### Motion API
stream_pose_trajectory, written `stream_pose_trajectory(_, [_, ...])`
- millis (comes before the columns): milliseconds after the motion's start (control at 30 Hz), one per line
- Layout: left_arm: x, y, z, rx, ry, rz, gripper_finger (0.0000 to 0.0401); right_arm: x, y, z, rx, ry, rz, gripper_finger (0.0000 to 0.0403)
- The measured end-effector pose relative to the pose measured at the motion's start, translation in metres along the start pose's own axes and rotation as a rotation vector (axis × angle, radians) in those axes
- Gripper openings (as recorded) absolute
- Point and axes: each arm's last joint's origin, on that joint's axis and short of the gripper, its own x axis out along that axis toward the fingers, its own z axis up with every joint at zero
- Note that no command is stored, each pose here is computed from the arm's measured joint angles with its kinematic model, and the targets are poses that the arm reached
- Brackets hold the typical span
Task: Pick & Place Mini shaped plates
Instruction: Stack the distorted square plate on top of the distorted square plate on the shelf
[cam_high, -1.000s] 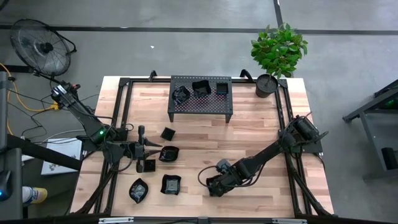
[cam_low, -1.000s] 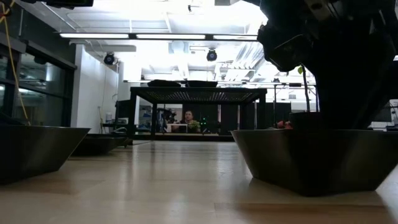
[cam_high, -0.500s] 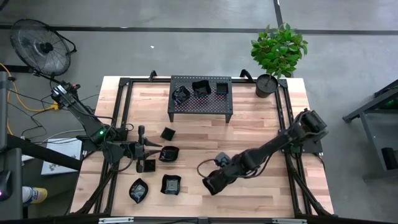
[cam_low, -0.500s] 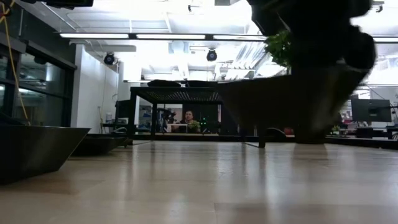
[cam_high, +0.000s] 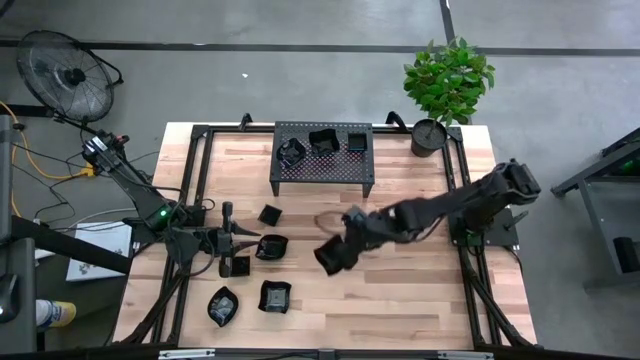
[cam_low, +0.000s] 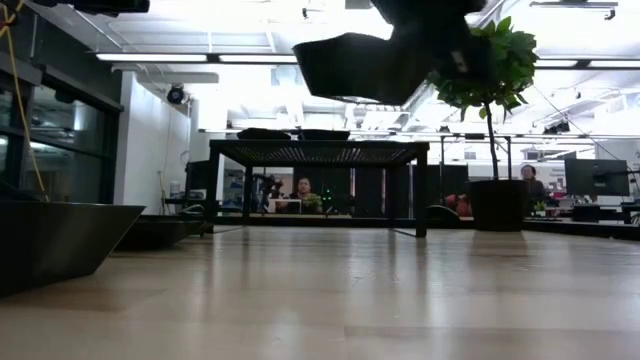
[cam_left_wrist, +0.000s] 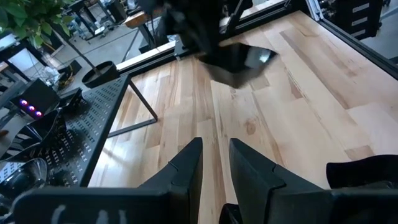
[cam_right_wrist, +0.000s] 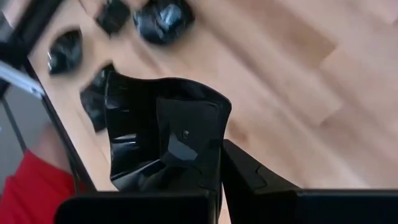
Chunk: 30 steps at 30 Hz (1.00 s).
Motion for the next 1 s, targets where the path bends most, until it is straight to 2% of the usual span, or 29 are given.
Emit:
stream_pose_trajectory(500, [0.000, 0.000, -0.001, 0.001, 0.008, 0.000, 0.0076, -0.060, -0.061, 0.103, 0.041, -0.294, 0.064, 0.0001])
stream_pose_trajectory(833, [0.000, 0.000, -0.001, 0.001, 0.008, 0.003, 0.0076, -0.068, -0.119, 0.171, 0.174, -0.424, 0.170, 0.0001])
stream_pose_trajectory(1000, [0.000, 0.000, -0.001, 0.004, 0.008, 0.006, 0.0076, -0.070, -0.135, 0.201, 0.210, -0.457, 0.204, 0.0001])
